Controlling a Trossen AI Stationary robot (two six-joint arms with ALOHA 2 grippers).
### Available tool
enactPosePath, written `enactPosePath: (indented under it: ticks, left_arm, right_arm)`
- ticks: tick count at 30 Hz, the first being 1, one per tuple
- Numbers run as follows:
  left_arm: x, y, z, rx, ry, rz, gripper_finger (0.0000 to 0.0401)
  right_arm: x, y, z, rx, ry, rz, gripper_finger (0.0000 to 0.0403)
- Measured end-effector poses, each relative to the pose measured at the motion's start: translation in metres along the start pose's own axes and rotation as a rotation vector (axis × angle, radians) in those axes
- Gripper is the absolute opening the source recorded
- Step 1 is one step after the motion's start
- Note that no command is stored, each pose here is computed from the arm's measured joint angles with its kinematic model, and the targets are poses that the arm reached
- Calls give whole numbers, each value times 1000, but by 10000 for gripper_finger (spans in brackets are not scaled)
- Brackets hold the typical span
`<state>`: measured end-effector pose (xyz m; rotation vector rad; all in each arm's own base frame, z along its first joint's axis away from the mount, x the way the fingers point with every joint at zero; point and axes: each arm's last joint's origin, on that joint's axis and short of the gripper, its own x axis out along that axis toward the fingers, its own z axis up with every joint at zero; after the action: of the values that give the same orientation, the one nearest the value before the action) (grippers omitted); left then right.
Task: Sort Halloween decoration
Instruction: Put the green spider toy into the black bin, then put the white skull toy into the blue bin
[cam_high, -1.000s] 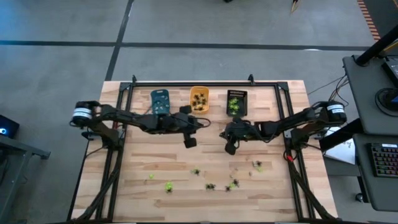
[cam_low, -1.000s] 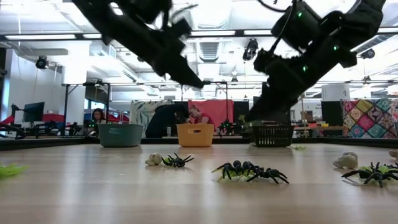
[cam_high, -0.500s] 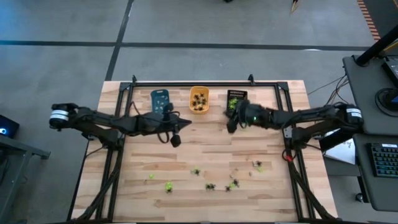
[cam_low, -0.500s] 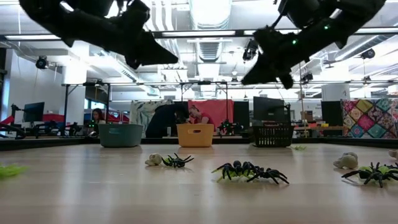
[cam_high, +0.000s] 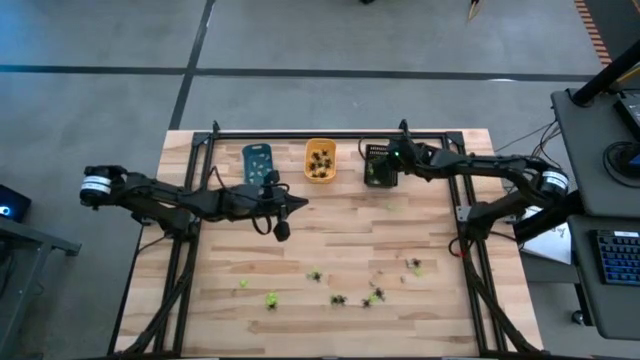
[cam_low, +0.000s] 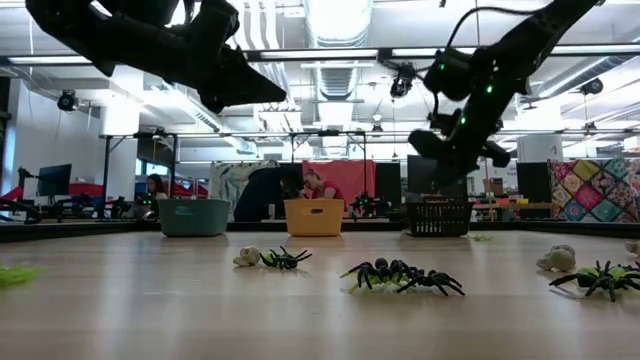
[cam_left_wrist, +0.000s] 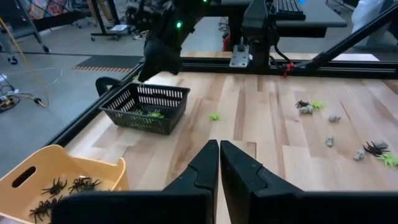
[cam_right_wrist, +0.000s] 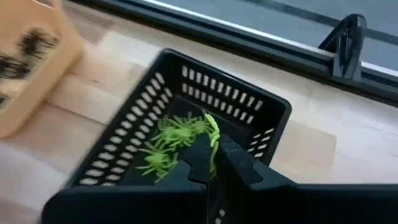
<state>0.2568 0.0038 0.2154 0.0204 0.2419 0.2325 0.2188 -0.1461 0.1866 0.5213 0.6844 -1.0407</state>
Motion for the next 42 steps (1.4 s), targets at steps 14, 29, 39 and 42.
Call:
enactPosePath:
  ticks: [14, 29, 39, 42]
  left_arm:
    - [0, 0, 0, -2, 5, 2, 0]
    - [11, -2, -16, -15, 74, 4, 0]
    - [16, -4, -20, -24, 80, 5, 0]
    - [17, -4, -19, -27, 65, 6, 0]
  right_arm:
    - [12, 3, -5, -25, 25, -8, 87]
    - [-22, 23, 12, -37, -50, 159, 138]
    - [-77, 58, -2, -83, -53, 490, 130]
    - [-85, 70, -14, -101, 25, 598, 129]
